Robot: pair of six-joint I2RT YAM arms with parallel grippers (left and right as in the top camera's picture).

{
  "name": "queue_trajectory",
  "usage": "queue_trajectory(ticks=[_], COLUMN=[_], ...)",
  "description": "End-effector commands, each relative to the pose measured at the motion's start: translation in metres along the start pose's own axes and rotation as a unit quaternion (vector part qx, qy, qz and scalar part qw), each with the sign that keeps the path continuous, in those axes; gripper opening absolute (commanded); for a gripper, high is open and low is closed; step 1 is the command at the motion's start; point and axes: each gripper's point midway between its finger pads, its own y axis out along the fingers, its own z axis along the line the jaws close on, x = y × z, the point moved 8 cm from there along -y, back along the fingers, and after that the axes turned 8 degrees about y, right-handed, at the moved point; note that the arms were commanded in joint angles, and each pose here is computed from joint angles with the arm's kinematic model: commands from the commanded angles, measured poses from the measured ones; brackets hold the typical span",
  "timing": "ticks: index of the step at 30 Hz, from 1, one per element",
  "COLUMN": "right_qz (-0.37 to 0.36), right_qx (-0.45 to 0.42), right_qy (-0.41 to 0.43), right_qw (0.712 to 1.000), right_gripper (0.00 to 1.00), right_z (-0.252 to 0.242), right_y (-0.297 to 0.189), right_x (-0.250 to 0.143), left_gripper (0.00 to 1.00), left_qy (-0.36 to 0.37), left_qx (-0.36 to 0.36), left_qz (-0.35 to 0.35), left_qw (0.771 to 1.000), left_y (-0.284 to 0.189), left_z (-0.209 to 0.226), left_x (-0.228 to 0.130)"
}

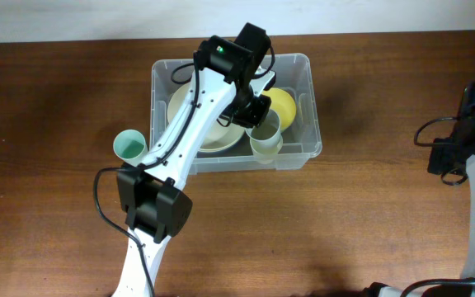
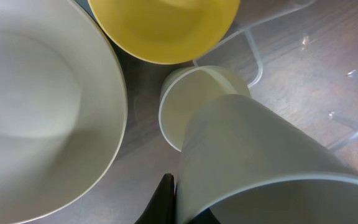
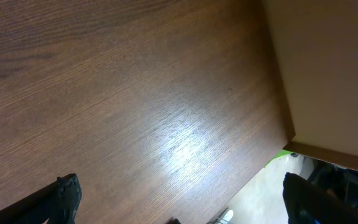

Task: Pack container
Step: 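Carry the grey-white cup into the bin and drop it into the white cup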

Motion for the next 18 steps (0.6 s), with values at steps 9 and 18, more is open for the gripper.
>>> queue_trajectory(ticks=[9, 18], right_qz=[0.003, 0.003], right_qx=[-0.002, -0.002], right_qy=[0.002, 0.002], right_qw=[1.000, 1.000], right_gripper=[0.99, 0.99], right_z=[0.000, 0.000], right_y=[0.002, 0.002], right_x=[0.000, 0.000], left_gripper=[0.01, 0.15], left_qy=[-0.004, -0.002], left_qx=[0.000, 0.000], left_qz=[0.020, 0.015], left_qw=[1.000, 1.000], left_y=[0.022, 0.022], left_z=[0.003, 0.003], left_x=[-0.002, -0.001])
